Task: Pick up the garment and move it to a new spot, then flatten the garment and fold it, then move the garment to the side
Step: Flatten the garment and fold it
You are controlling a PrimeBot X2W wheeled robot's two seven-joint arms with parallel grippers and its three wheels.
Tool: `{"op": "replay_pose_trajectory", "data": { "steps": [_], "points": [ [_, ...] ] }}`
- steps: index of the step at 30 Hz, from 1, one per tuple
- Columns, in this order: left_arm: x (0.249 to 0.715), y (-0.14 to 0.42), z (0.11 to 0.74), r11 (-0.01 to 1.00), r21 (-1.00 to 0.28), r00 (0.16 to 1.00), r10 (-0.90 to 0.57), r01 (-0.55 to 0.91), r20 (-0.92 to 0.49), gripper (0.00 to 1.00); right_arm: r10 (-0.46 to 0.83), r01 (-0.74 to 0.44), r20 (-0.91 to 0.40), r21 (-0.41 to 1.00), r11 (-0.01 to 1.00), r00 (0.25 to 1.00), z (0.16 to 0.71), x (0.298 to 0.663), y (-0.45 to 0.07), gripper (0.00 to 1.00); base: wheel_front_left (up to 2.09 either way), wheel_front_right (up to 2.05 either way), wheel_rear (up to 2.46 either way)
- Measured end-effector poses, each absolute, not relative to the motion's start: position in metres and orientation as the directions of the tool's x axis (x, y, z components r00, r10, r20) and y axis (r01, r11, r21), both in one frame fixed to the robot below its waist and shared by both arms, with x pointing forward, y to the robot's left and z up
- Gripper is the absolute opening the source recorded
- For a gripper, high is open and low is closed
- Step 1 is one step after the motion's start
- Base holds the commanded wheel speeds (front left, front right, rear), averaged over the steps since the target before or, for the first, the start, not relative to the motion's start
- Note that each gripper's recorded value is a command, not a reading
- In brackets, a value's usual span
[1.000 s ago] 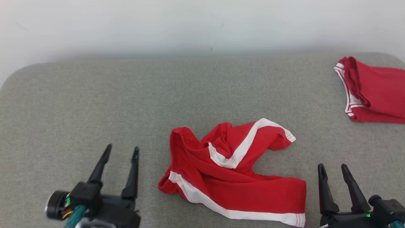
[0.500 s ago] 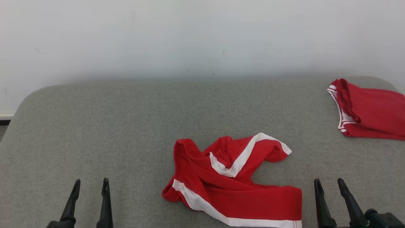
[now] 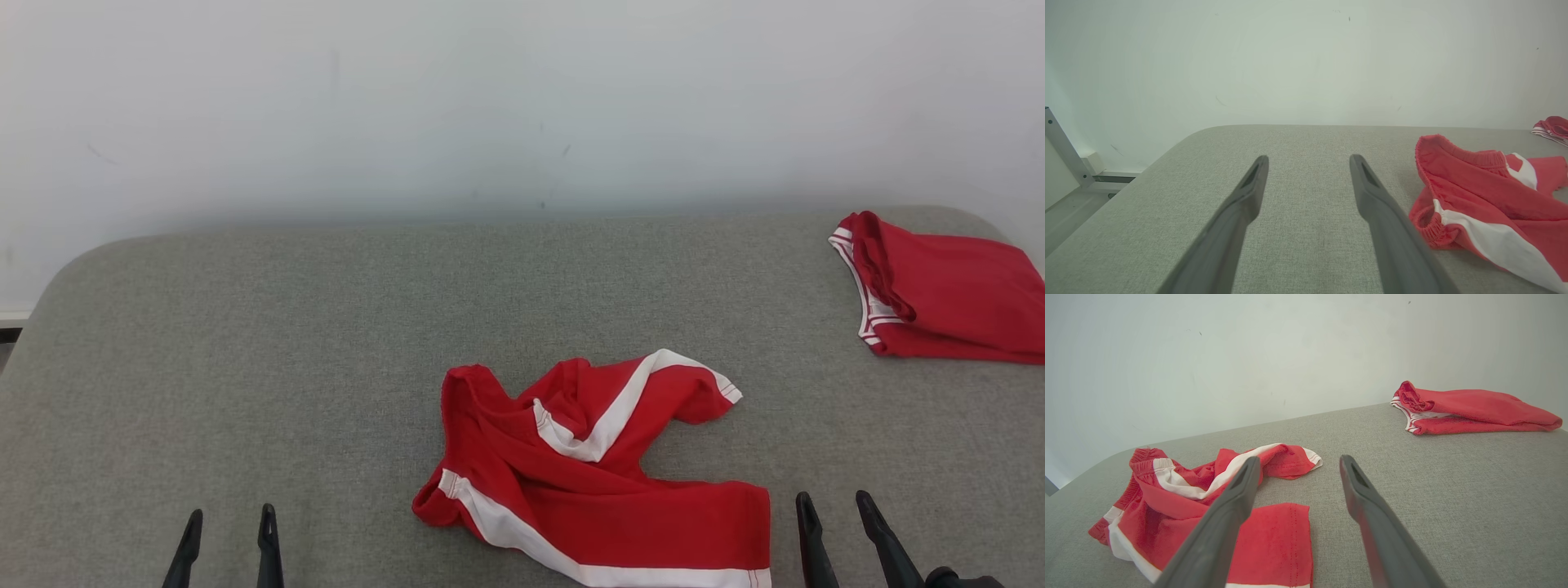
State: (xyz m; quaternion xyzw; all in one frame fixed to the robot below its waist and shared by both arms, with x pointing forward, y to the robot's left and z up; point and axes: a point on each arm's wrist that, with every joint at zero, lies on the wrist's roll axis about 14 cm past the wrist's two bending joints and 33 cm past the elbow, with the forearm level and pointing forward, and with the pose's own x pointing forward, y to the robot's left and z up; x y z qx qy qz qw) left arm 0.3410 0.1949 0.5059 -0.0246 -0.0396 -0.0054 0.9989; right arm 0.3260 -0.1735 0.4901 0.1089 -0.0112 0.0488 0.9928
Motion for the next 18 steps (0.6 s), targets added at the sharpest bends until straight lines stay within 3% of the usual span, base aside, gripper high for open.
{"op": "replay_pose_trajectory", "data": {
  "steps": [5,18],
  "points": [
    [0.343,0.184,0.506,0.997,-0.054,0.995,-0.051,0.056,0.081,1.00,0.099,-0.100,0.015,0.211,0.972,0.995,0.487,0.325,-0.174,1.00,0.00,0.00,0.00],
    [0.375,0.098,0.479,0.934,-0.044,0.934,-0.356,0.356,-0.013,1.00,0.137,-0.106,-0.146,0.205,0.973,0.980,0.441,0.314,-0.172,1.00,0.00,0.00,0.00]
  ]
}}
